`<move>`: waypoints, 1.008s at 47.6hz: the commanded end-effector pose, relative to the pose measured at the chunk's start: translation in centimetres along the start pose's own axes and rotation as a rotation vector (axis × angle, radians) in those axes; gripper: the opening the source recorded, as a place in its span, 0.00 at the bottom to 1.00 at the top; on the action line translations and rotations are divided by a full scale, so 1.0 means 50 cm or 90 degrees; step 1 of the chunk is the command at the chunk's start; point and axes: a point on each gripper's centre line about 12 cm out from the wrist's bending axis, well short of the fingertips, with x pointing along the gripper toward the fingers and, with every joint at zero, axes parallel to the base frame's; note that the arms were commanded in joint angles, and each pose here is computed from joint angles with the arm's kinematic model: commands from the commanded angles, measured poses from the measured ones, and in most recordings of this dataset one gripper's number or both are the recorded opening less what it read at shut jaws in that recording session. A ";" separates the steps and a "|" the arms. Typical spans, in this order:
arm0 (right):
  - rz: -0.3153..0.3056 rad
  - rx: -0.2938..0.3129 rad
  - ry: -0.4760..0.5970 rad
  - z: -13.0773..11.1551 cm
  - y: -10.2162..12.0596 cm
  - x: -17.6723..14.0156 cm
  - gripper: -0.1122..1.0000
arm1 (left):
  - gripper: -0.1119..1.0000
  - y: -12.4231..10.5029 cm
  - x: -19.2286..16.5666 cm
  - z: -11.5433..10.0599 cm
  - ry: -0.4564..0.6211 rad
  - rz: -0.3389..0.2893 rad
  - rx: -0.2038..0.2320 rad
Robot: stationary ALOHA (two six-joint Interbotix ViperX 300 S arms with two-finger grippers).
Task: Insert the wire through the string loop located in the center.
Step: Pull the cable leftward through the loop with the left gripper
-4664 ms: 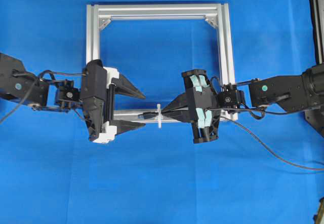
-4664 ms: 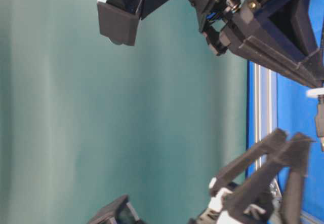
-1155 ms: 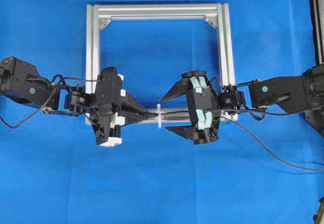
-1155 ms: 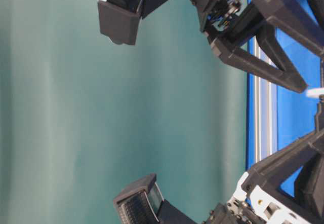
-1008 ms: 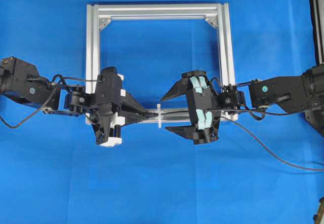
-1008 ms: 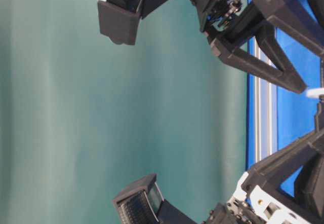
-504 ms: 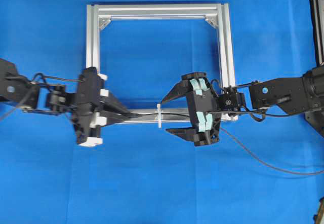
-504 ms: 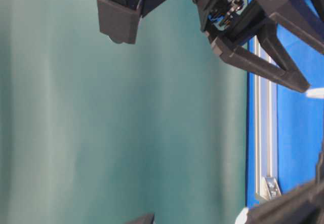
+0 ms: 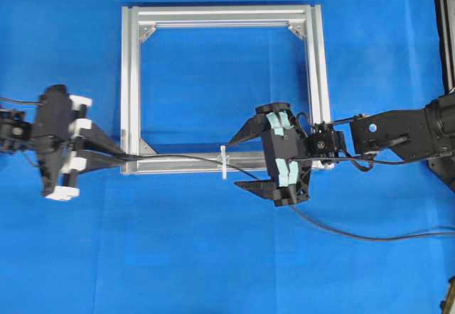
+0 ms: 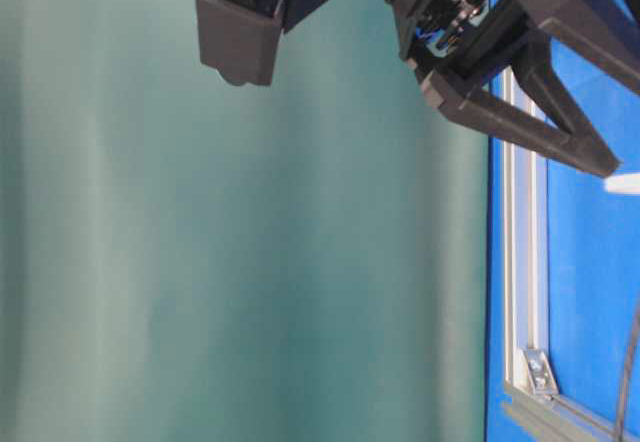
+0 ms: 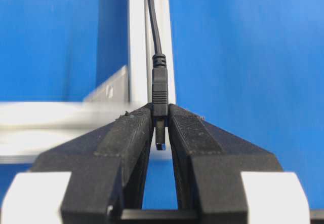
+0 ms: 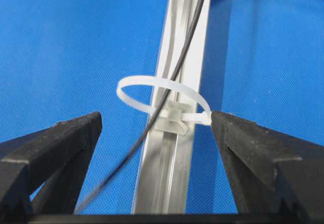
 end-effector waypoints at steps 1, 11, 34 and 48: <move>0.002 0.000 -0.025 0.025 0.003 -0.010 0.92 | 0.18 -0.003 -0.022 -0.004 -0.008 -0.008 0.002; 0.002 -0.001 -0.026 0.027 0.003 -0.011 0.92 | 0.18 0.001 -0.058 -0.024 0.005 -0.008 0.001; 0.002 -0.001 -0.026 0.026 0.003 -0.013 0.92 | 0.18 0.002 -0.053 -0.038 0.048 -0.004 0.003; 0.002 -0.001 -0.026 0.026 0.003 -0.013 0.92 | 0.18 0.002 -0.032 -0.046 0.100 0.004 0.004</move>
